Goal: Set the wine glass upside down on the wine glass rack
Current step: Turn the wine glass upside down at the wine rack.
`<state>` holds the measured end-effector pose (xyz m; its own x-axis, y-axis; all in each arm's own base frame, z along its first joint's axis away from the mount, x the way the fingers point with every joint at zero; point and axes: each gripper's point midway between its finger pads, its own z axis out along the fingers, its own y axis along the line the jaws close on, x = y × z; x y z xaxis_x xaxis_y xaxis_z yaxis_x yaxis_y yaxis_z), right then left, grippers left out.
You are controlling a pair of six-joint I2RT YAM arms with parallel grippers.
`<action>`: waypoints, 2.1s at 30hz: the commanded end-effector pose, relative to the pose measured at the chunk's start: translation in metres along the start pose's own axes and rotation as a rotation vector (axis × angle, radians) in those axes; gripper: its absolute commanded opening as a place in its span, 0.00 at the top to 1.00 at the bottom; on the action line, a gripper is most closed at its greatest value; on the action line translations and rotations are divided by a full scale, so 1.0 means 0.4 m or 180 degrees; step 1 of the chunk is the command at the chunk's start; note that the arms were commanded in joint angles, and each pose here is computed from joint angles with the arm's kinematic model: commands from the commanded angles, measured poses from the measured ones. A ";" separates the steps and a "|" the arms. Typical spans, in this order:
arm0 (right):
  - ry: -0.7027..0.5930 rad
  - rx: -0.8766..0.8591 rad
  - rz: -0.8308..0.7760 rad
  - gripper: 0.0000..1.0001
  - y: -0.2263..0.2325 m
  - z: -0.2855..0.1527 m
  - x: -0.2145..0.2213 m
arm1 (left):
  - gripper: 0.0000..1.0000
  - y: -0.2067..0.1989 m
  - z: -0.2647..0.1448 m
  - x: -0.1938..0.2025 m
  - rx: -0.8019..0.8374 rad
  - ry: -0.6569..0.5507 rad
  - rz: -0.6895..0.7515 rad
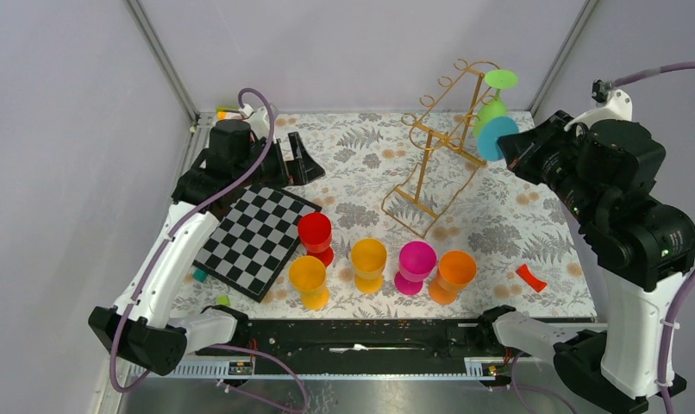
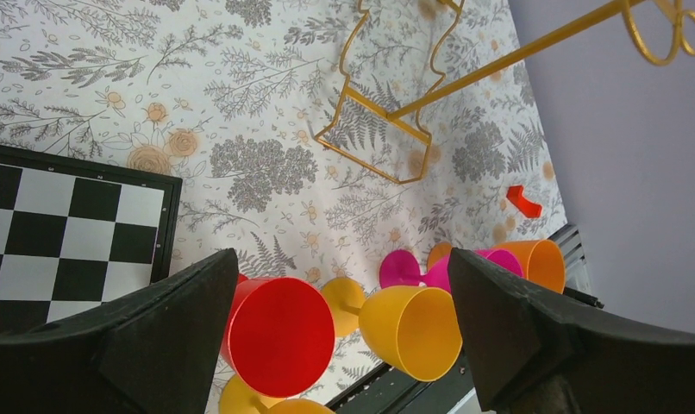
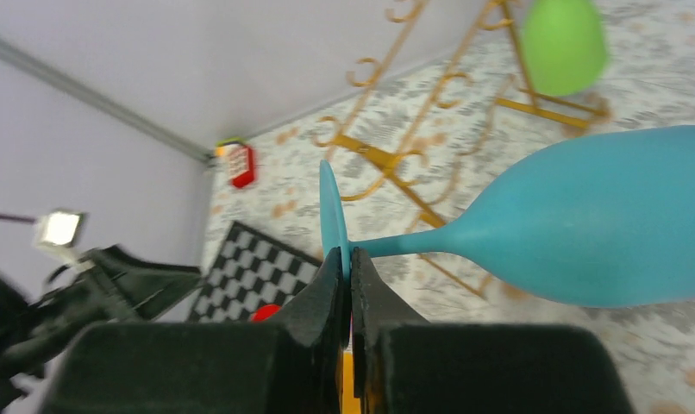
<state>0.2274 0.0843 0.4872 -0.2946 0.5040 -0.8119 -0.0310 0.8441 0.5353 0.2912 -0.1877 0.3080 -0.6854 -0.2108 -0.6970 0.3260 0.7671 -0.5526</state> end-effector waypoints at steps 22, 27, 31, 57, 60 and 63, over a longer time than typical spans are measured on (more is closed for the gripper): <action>0.0619 0.0374 0.1113 1.00 -0.166 0.147 0.084 | 0.01 0.023 0.017 0.041 -0.0044 0.0276 0.0215; 0.0619 0.0100 0.1427 1.00 -0.147 0.188 0.082 | 0.01 0.007 0.018 0.039 0.0071 0.0314 0.0260; 0.0526 0.0158 0.1659 1.00 -0.168 0.208 0.069 | 0.01 -0.009 0.015 0.046 0.0196 0.0375 0.0288; -0.0047 0.0244 0.2375 1.00 -0.259 0.312 -0.043 | 0.01 -0.037 0.020 0.028 0.0325 0.0377 0.0237; -0.0059 0.0253 0.2383 1.00 -0.262 0.325 -0.053 | 0.01 -0.035 0.022 0.029 0.0318 0.0379 0.0231; -0.0061 0.0257 0.2400 1.00 -0.263 0.338 -0.065 | 0.01 -0.036 0.023 0.026 0.0312 0.0373 0.0225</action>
<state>0.3569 0.0146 0.3870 -0.2423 0.9484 -0.2047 0.3254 0.2782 0.9037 0.2778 -0.1998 0.2785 -0.7764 -0.0653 -0.6268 0.3820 0.7423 -0.5505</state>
